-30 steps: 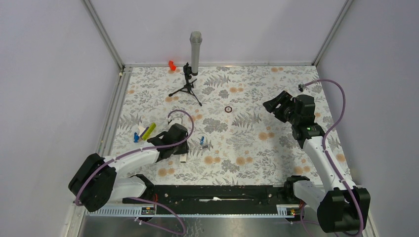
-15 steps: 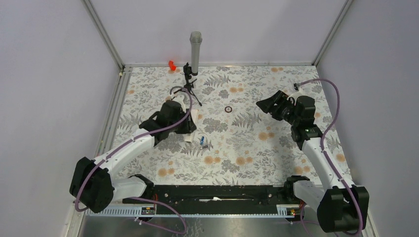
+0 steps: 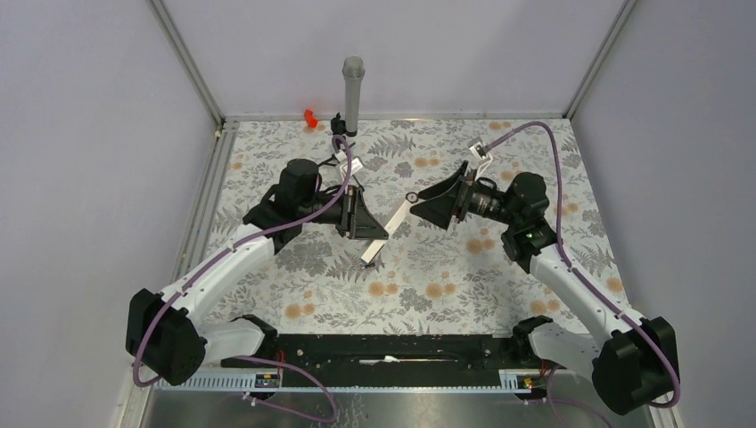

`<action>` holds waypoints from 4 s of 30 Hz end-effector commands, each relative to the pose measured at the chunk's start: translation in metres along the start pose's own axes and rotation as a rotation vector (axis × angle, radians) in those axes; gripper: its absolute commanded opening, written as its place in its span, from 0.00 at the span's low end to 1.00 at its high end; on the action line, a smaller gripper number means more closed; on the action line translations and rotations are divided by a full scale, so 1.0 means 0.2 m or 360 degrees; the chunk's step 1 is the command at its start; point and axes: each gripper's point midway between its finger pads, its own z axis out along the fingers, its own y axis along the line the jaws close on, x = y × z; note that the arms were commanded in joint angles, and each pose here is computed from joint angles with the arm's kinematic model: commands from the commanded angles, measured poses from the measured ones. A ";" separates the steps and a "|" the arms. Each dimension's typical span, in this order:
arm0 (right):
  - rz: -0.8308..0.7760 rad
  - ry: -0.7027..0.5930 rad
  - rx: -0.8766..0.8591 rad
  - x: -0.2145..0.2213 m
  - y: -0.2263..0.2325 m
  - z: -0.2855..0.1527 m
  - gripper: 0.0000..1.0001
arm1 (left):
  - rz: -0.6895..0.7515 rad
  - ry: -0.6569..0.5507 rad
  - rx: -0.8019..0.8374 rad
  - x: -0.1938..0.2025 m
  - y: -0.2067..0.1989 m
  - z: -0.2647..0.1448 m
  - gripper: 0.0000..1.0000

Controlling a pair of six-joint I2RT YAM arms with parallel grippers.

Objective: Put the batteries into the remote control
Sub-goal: Adjust the remote control.

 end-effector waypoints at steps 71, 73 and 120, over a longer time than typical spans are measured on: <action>-0.0114 -0.0190 -0.0058 -0.16 0.18 0.21 0.06 | 0.0022 -0.0664 -0.0164 -0.38 -0.07 -0.27 0.95; -0.0156 -0.0288 -0.0147 -0.23 0.26 0.20 0.05 | -0.0044 -0.0669 -0.0005 -0.40 -0.13 -0.28 0.95; 0.0136 -0.0808 -0.0528 -0.61 0.51 0.15 0.00 | 0.0108 -0.1182 0.0698 -0.74 -0.67 -0.46 0.51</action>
